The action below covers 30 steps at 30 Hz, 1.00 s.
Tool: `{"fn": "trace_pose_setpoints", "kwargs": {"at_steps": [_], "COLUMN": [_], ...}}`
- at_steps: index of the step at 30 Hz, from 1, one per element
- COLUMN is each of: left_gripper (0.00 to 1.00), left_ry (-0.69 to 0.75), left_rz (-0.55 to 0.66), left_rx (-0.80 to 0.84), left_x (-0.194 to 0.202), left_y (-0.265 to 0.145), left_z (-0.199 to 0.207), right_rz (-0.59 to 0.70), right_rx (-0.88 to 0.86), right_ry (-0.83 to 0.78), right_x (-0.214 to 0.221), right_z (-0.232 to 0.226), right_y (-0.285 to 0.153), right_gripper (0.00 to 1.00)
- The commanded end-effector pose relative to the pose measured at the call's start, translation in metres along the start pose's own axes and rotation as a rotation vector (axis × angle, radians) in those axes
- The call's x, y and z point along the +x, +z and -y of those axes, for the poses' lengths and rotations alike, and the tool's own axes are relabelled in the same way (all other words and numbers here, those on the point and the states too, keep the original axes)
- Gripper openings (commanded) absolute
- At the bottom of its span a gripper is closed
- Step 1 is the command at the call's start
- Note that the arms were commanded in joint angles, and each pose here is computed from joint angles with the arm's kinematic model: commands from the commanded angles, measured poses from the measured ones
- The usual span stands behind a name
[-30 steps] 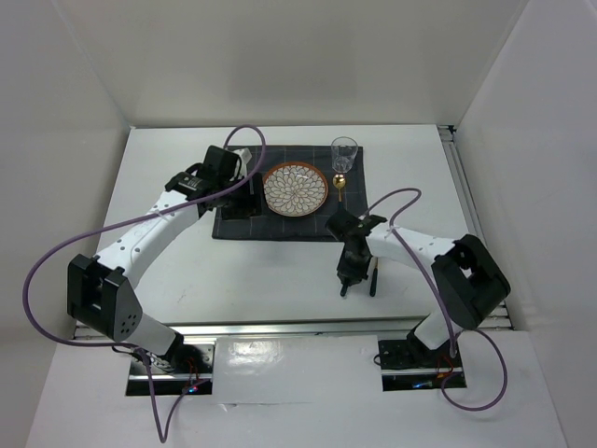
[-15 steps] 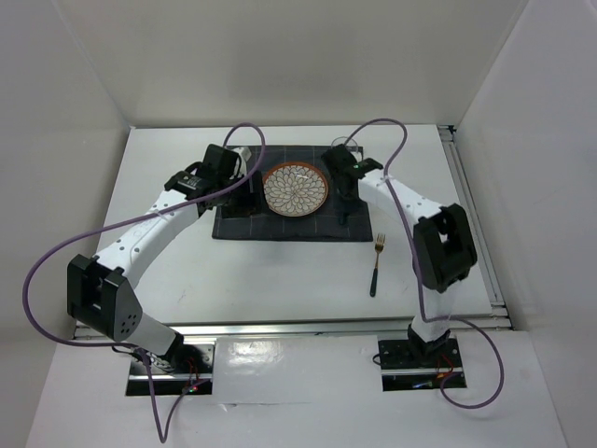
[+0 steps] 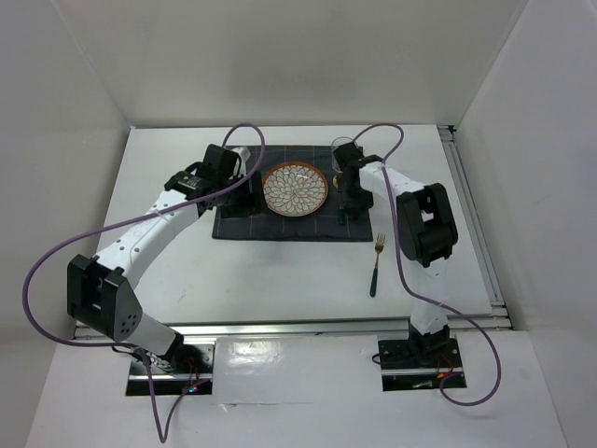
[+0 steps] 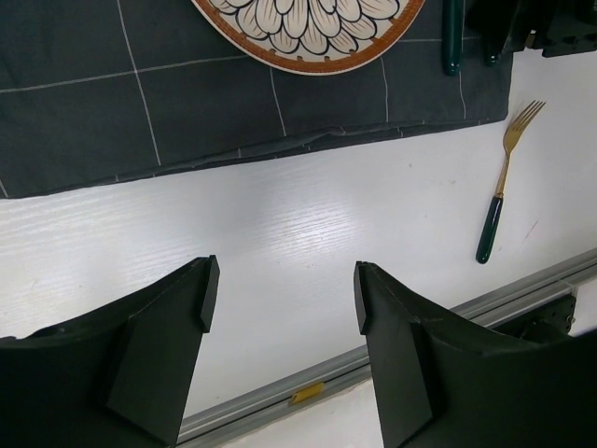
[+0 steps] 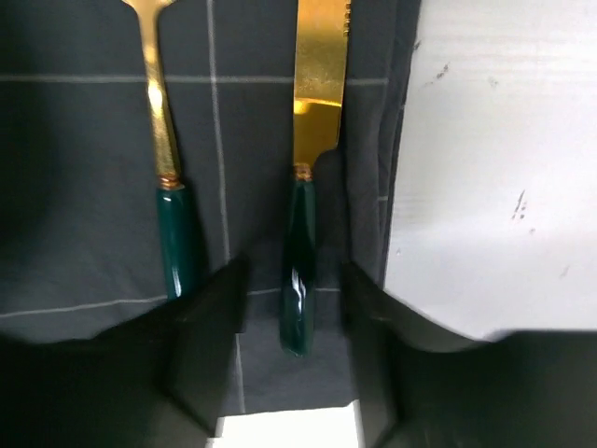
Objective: Set the dinner table for one person
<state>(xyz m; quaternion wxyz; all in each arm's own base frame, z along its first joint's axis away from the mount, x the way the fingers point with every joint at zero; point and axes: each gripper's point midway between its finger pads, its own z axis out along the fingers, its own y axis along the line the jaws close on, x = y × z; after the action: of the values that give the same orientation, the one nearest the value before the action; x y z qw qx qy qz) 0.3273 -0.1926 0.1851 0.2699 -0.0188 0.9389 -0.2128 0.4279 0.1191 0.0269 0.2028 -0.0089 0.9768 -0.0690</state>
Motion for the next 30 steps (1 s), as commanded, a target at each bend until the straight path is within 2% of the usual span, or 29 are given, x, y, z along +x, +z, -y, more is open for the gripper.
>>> {"fn": "trace_pose_setpoints", "kwargs": {"at_steps": [1, 7, 9, 10, 11, 12, 13, 17, 20, 26, 30], "left_gripper": [0.77, 0.77, 0.77, 0.77, 0.77, 0.77, 0.77, 0.77, 0.77, 0.77, 0.77], "left_ry": [0.011, 0.012, 0.012, 0.012, 0.012, 0.012, 0.013, 0.027, 0.029, 0.027, 0.027], "left_rz": [0.038, 0.041, 0.041, 0.041, 0.041, 0.041, 0.037, 0.025, 0.033, 0.020, 0.020], "left_rx": [0.008, 0.020, 0.020, 0.020, 0.020, 0.020, 0.028, 0.029, 0.033, 0.036, 0.036], "left_x": [-0.009, -0.011, -0.011, -0.011, -0.011, -0.011, -0.010, -0.009, -0.011, -0.009, -0.009], "left_y": [-0.010, -0.012, -0.012, -0.012, -0.012, -0.012, -0.012, -0.008, -0.007, -0.004, -0.004], "left_z": [0.005, 0.008, 0.008, 0.008, 0.008, 0.008, 0.010, 0.012, 0.013, 0.013, 0.013], "right_rz": [0.116, 0.143, 0.053, 0.078, -0.011, -0.009, -0.088, -0.135, -0.176, -0.265, -0.292], "right_rx": [-0.035, -0.082, -0.102, -0.130, -0.117, -0.145, -0.134, -0.190, -0.239, -0.125, -0.088], "right_ry": [0.034, 0.219, 0.301, 0.345, 0.385, 0.422, 0.432, 0.567, 0.572, 0.564, 0.547], "right_x": [-0.035, -0.028, 0.020, 0.014, 0.053, 0.063, 0.102, 0.145, 0.162, 0.200, 0.218], "right_z": [-0.001, 0.030, 0.038, 0.039, 0.039, 0.038, 0.039, 0.030, 0.020, 0.016, 0.017], "right_y": [-0.023, -0.074, -0.077, -0.089, -0.079, -0.091, -0.082, -0.089, -0.089, -0.073, -0.065], "right_gripper": [0.58, 0.60, 0.60, 0.60, 0.62, 0.62, 0.62, 0.62, 0.62, 0.62, 0.54]}}
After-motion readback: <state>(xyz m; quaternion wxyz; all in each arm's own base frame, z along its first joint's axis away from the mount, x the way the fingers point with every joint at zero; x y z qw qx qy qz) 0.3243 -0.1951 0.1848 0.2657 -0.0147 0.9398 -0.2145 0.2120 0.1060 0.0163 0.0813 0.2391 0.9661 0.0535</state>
